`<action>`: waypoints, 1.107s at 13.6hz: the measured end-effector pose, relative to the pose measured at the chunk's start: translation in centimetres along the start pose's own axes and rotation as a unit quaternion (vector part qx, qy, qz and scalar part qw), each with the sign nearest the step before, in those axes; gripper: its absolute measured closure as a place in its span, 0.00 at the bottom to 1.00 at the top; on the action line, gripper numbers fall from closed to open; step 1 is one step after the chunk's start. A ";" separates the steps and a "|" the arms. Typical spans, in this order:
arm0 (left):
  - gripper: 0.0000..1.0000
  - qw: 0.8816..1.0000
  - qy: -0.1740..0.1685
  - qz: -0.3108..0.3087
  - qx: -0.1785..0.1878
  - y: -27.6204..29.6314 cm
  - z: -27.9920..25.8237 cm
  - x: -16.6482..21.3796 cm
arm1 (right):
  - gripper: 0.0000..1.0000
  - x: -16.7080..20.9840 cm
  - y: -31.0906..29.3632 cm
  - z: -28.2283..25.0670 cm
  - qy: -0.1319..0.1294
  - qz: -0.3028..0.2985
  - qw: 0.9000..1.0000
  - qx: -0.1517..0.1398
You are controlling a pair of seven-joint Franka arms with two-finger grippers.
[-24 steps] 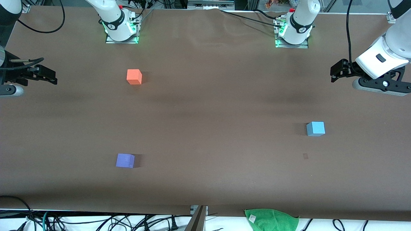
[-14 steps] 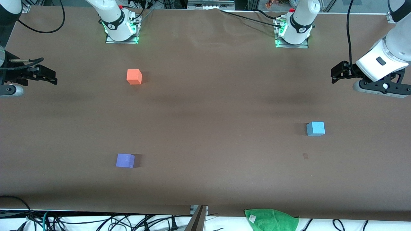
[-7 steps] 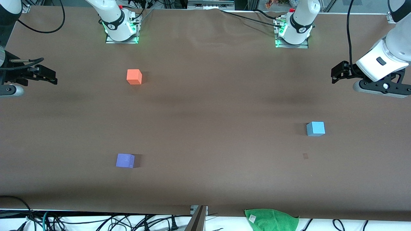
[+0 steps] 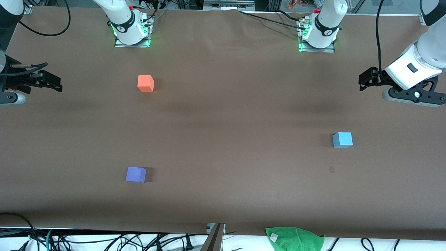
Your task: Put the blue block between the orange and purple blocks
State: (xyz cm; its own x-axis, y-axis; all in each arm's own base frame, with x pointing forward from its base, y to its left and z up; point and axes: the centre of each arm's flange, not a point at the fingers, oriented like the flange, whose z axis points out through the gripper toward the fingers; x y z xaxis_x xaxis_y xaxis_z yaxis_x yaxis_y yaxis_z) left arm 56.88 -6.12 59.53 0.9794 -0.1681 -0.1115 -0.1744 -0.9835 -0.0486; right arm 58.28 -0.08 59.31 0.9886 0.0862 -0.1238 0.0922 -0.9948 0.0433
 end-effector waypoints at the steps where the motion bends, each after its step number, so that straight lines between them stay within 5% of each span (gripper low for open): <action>1: 0.00 1.000 -0.001 0.000 0.000 0.0 0.1 0.1 | 0.00 0.0 0.0 0.0 0.000 0.000 1.000 0.000; 15: 0.00 1.000 -0.007 0.001 -0.001 0.0 0.9 0.8 | 0.00 0.0 -0.1 0.0 0.002 0.000 1.000 0.004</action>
State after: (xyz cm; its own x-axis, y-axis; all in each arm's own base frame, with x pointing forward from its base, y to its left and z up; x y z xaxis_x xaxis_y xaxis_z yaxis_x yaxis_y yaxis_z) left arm 57.53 -6.22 58.60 0.9776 -0.1694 -0.1248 -0.1764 -0.9832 -0.0470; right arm 58.31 0.03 59.32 0.9889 0.0873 -0.1203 0.0921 -0.9952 0.0345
